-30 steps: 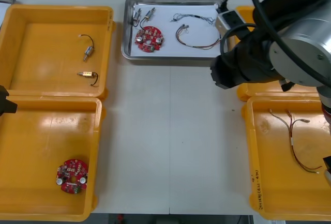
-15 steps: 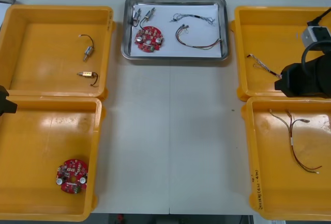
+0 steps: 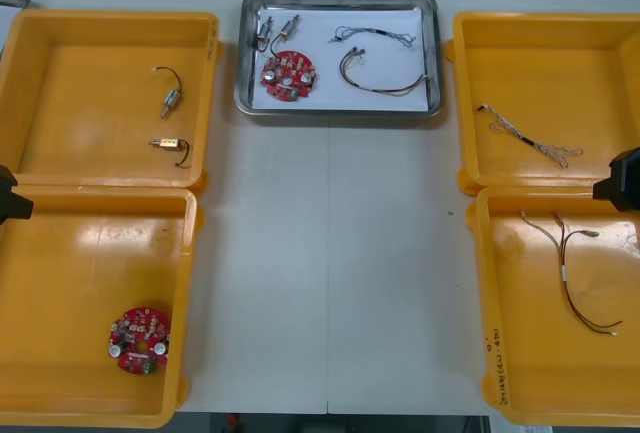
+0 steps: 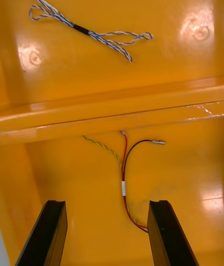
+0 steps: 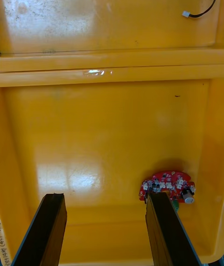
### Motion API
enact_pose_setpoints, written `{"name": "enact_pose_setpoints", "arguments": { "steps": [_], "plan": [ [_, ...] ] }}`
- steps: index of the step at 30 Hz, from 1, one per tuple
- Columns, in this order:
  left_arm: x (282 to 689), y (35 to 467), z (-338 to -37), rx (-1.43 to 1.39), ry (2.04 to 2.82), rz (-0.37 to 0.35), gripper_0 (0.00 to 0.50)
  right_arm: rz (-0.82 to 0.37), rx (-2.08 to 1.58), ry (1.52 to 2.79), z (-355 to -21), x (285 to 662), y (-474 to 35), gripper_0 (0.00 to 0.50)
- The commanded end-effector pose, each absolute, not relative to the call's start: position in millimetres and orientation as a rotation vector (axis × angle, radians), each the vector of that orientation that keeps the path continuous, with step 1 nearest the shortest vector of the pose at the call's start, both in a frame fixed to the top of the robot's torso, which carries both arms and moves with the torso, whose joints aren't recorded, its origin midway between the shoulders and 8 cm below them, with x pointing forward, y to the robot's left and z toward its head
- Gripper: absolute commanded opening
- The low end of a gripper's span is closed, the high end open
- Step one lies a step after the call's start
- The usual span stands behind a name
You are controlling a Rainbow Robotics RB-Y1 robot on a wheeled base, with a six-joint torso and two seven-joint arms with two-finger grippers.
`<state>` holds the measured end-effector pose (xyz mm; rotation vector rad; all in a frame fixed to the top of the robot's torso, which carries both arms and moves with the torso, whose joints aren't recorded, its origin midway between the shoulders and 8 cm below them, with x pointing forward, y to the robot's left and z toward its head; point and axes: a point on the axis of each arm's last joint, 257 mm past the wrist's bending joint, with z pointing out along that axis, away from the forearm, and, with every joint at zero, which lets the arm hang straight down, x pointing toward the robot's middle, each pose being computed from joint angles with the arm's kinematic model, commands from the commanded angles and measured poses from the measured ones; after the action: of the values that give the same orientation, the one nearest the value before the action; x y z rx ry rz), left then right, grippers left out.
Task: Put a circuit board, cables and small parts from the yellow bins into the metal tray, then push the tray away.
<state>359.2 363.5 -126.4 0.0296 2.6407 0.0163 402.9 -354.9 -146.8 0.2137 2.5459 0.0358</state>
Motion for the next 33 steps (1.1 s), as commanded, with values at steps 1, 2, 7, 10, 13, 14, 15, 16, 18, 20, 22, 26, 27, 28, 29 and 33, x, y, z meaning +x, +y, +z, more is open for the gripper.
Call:
{"name": "enact_pose_setpoints", "arguments": {
  "steps": [1, 2, 7, 10, 13, 14, 15, 16, 18, 20, 22, 26, 27, 28, 29, 33],
  "plan": [
    [355, 376, -113, 0.071, 2.621, 0.095, 0.5, -0.041, 0.203, 2.567, -147, 391, -384, 0.5],
    [355, 376, -113, 0.071, 2.621, 0.095, 0.5, -0.048, 0.205, 2.578, -150, 389, -387, 0.5],
    [355, 376, -113, 0.071, 2.621, 0.095, 0.5, -0.036, 0.201, 2.615, -158, 384, -391, 0.5],
    [355, 376, -113, 0.071, 2.621, 0.095, 0.5, -0.027, 0.19, 2.638, -162, 381, -393, 0.5],
    [355, 376, -113, 0.071, 2.621, 0.095, 0.5, -0.037, 0.174, 2.649, -165, 378, -395, 0.5],
    [355, 376, -113, 0.071, 2.621, 0.095, 0.5, -0.038, 0.17, 2.651, -165, 378, -395, 0.5],
    [355, 376, -113, 0.071, 2.621, 0.095, 0.5, -0.038, 0.163, 2.653, -165, 378, -394, 0.5],
    [355, 376, -113, 0.071, 2.621, 0.095, 0.5, -0.042, 0.152, 2.655, -166, 377, -395, 0.5],
    [355, 376, -113, 0.071, 2.621, 0.095, 0.5, -0.049, 0.14, 2.656, -165, 377, -396, 0.5],
    [355, 376, -113, 0.071, 2.621, 0.095, 0.5, -0.057, 0.119, 2.66, -165, 377, -396, 0.5],
    [355, 376, -113, 0.071, 2.621, 0.095, 0.5, -0.073, 0.094, 2.666, -166, 376, -396, 0.5],
    [355, 376, -113, 0.071, 2.621, 0.095, 0.5, -0.093, 0.06, 2.668, -166, 377, -397, 0.5],
    [355, 376, -113, 0.071, 2.621, 0.095, 0.5, -0.095, 0.061, 2.668, -166, 377, -397, 0.5],
    [355, 376, -113, 0.071, 2.621, 0.095, 0.5, -0.093, 0.068, 2.668, -166, 377, -397, 0.5],
    [355, 376, -113, 0.071, 2.621, 0.095, 0.5, -0.093, 0.068, 2.668, -166, 377, -397, 0.5],
    [355, 376, -113, 0.071, 2.621, 0.095, 0.5, -0.081, 0.076, 2.669, -166, 377, -395, 0.5]
  ]
}}
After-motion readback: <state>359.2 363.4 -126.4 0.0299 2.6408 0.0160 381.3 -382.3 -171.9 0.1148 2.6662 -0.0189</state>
